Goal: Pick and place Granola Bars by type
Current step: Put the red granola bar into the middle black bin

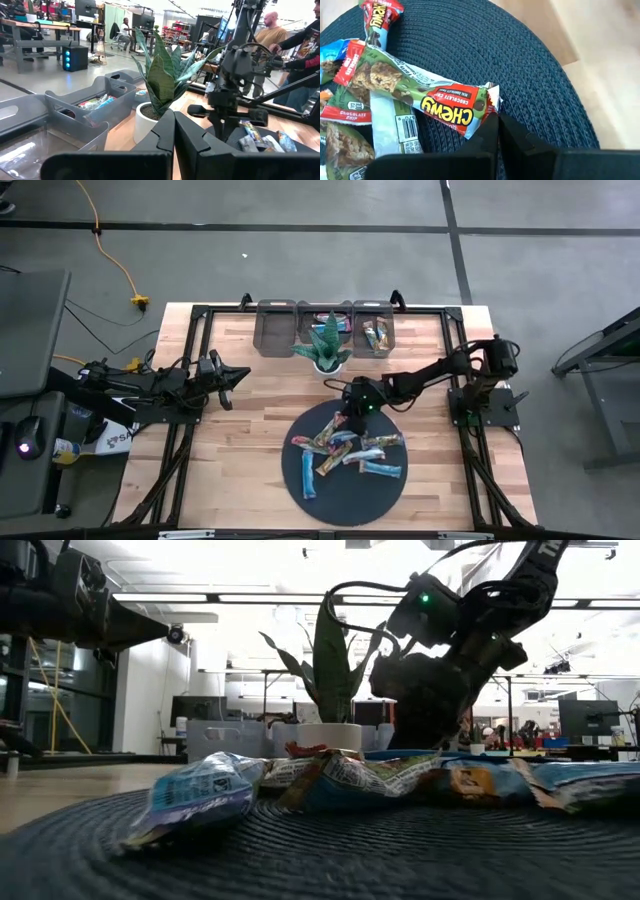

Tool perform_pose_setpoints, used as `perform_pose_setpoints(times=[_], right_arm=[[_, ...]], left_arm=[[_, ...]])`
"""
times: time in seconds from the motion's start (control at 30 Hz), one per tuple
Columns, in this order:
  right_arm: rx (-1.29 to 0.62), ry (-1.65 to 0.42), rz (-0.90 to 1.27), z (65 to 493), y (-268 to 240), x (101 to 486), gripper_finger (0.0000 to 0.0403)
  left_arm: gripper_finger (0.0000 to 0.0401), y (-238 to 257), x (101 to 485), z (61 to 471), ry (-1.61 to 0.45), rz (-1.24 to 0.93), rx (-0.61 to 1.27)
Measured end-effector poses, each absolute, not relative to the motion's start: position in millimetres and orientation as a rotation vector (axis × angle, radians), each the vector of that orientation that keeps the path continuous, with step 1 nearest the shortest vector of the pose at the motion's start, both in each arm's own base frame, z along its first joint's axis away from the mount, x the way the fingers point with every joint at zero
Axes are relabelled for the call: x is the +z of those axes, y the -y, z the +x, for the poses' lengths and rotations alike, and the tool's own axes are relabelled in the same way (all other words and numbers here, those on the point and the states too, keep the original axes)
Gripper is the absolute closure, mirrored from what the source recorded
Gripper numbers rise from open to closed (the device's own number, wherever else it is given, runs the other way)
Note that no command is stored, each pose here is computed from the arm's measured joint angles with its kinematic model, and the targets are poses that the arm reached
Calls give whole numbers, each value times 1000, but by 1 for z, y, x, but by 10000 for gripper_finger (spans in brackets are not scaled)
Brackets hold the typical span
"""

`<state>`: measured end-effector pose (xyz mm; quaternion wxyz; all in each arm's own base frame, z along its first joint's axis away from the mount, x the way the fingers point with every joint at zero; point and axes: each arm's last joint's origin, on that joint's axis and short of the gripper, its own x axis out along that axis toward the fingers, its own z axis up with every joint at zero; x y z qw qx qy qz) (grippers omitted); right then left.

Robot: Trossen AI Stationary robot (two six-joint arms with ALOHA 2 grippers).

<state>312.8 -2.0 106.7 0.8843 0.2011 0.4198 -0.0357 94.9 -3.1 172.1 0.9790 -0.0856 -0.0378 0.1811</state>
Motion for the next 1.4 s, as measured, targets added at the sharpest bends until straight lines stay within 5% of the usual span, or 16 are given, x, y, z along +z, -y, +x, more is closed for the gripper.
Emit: perform_pose_setpoints(times=[1.4], right_arm=[[-43,-843,314,344,17,146,403]], left_arm=[[400,3,172,95,76,-172,364]])
